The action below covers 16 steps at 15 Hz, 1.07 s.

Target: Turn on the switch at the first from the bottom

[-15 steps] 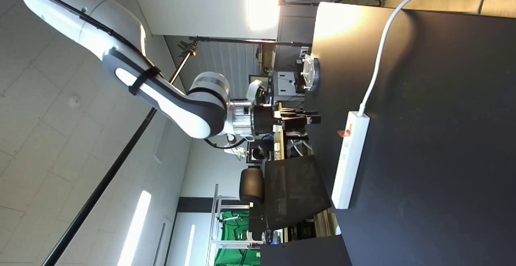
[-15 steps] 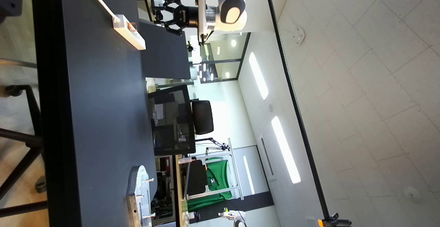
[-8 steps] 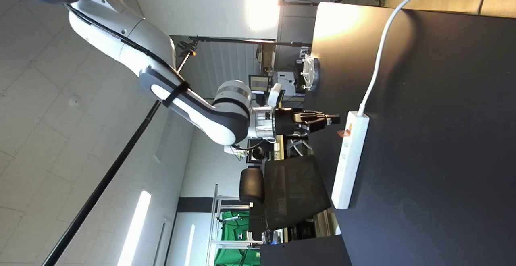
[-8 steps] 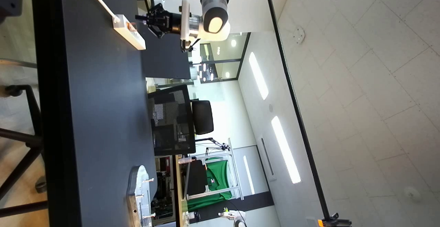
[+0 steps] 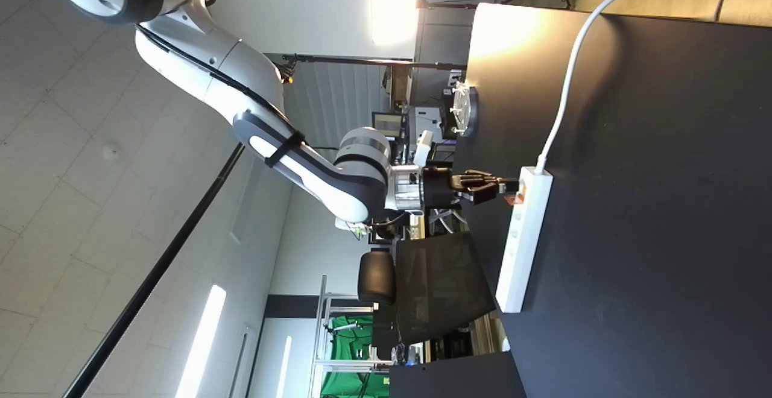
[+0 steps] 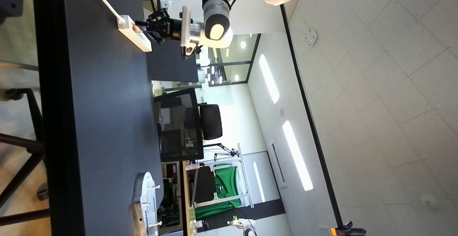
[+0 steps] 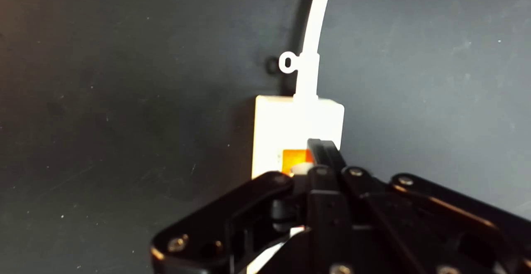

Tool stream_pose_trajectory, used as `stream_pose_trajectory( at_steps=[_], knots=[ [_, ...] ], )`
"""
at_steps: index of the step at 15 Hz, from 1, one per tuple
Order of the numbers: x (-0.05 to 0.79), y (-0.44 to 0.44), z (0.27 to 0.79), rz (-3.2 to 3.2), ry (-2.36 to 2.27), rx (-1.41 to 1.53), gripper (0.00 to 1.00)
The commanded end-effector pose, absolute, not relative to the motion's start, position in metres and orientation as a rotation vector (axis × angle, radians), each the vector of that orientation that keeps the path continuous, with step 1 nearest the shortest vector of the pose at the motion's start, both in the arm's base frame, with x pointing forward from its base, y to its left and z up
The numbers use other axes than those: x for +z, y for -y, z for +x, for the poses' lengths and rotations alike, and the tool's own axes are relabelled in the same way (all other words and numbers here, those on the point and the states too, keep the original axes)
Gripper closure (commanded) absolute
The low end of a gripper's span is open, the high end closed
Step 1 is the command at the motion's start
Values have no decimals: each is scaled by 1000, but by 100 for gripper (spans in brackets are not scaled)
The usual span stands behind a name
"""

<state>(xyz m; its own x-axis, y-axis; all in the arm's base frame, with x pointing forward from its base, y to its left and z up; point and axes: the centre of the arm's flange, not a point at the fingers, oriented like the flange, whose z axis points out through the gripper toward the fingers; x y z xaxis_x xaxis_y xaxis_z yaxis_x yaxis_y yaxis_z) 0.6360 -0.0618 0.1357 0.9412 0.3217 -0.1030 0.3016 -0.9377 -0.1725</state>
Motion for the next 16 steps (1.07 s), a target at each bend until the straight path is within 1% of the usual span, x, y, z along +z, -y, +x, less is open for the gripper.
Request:
stream_pose_trajectory(
  at_steps=[1, 11, 16],
  knots=[
    [132, 61, 650, -2934, 432, 190, 100],
    [120, 57, 653, -2944, 449, 161, 100],
    [115, 46, 645, -2971, 492, 189, 100]
  ],
)
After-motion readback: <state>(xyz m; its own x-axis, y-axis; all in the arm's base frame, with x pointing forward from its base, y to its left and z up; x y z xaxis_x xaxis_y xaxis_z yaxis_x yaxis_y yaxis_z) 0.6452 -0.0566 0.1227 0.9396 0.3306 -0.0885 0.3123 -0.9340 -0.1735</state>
